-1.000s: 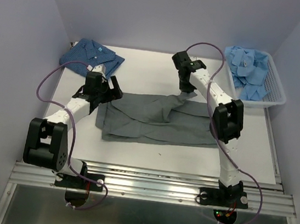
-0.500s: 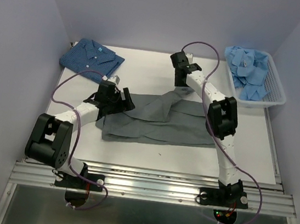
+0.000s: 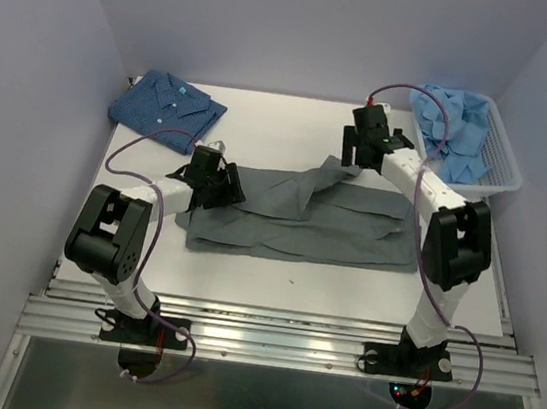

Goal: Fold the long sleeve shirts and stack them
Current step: Fold the shirt

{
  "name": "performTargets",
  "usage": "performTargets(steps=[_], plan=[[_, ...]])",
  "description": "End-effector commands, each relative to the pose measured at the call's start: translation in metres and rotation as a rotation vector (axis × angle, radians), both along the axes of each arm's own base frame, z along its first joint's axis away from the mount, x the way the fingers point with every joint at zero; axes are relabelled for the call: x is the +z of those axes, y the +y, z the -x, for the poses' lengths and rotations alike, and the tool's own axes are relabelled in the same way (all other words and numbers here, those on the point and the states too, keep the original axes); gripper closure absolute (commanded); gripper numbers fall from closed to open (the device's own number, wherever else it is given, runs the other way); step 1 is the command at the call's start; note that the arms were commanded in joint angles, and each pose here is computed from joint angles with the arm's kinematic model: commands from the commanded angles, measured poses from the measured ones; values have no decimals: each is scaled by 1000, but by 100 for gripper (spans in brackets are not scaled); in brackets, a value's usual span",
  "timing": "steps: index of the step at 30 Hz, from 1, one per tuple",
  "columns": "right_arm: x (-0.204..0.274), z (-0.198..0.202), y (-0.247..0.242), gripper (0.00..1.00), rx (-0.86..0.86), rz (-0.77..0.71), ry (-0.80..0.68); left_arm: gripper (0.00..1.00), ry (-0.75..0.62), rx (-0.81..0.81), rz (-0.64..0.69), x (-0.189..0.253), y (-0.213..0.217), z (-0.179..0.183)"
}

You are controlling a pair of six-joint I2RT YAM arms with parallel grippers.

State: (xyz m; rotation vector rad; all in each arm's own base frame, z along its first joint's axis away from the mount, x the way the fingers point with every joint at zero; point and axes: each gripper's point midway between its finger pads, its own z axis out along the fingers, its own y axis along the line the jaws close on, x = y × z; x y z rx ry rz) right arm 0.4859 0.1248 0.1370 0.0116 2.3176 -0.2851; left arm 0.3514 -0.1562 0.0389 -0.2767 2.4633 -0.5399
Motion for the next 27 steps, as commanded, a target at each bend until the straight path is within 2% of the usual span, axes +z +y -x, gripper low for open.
performTargets(steps=[1, 2, 3, 5, 6, 8, 11, 14, 16, 17, 18, 19, 21, 22, 27], plan=[[15, 20, -15, 0, 29, -14, -46, 35, -9, 12, -37, 3, 2, -14], [-1, 33, -18, 0, 41, -6, -10, 36, 0, 15, -43, 0, 3, -14], [-1, 39, -15, 0, 72, -19, -2, 45, -4, 15, -45, 2, 2, -17], [-16, 51, -15, 0, 167, 18, 38, 47, -1, 28, -67, 1, 6, -19], [-16, 56, -1, 0, 274, -18, 47, 50, -7, 32, -74, 2, 7, -23], [-23, 60, 10, 0, 438, 1, 60, 50, -11, 39, -96, 4, 11, -28], [-39, 57, 25, 0, 513, -29, 89, 51, -25, 46, -105, 9, 12, -37], [-54, 31, 39, 0, 501, -57, 101, 51, -10, 52, -113, 8, 15, -36], [-41, -2, 51, 0, 454, -90, 30, 51, -18, 61, -114, 11, 17, -38], [-56, -16, 54, 0, 429, -88, 33, 51, -18, 64, -116, 12, 18, -38], [-52, -32, 52, 0, 380, -77, 1, 51, -20, 67, -117, 13, 18, -39], [-22, -59, 59, 0, 343, -100, -89, 51, -19, 72, -120, 12, 19, -39], [-27, -84, 60, 0, 291, -82, -118, 51, -15, 80, -119, 12, 20, -39], [-2, -102, 64, 0, 277, -88, -188, 51, -16, 86, -124, 12, 21, -40], [-18, -124, 67, 0, 260, -64, -186, 51, -15, 104, -128, 14, 23, -43]])
